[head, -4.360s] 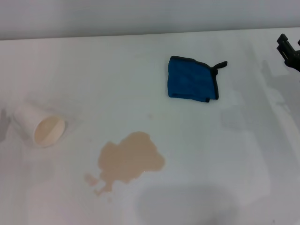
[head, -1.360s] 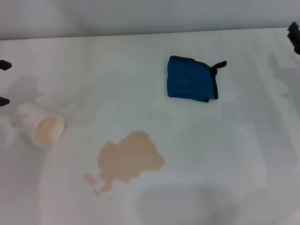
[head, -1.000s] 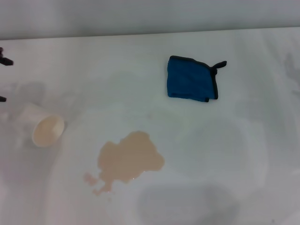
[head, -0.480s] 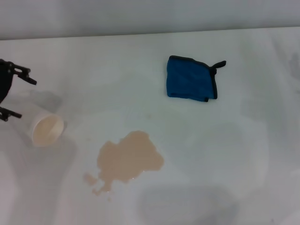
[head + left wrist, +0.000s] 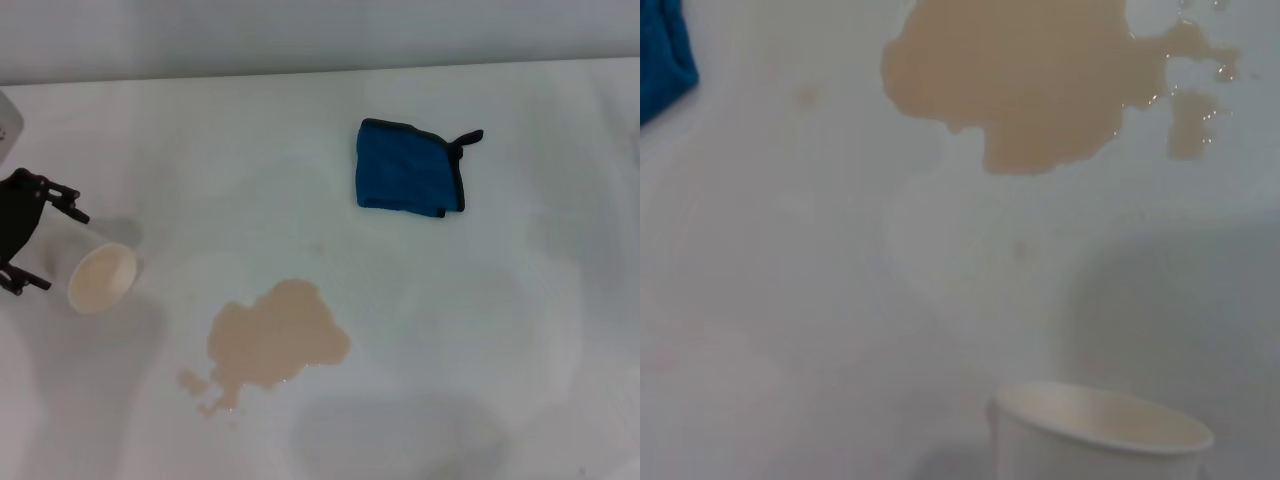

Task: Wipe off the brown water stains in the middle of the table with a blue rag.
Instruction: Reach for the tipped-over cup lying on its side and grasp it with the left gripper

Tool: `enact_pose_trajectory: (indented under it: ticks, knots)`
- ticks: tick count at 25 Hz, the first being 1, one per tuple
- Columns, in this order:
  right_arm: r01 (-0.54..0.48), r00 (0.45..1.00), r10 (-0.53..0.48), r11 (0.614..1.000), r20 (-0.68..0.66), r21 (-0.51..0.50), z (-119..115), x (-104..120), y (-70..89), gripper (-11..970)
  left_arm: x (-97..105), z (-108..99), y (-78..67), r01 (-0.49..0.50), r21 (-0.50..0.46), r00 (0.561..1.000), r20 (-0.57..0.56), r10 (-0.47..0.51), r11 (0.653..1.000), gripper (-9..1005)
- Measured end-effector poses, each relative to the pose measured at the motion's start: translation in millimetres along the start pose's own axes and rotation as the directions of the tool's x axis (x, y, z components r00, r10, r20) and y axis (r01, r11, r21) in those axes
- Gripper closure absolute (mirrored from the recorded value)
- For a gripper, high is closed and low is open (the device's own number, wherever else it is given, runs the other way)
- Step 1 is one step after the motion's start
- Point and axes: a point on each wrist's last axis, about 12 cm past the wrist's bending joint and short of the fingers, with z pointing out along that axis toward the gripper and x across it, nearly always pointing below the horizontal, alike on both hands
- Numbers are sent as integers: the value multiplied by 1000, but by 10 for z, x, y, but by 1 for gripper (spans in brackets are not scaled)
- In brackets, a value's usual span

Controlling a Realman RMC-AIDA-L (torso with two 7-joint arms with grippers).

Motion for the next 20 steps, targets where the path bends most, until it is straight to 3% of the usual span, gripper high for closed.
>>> enact_pose_trajectory:
  ticks: [12,20]
  knots:
    - [-1,1000,1,1000,-8,5,-16,23,-9,295,-29,183,-2,33,6,999,8,-33,999,135]
    - [5,1000,-5,1000,-13,-4,-17,34,6,295,-23,363,-114,56,9,998,7,-56,998,134]
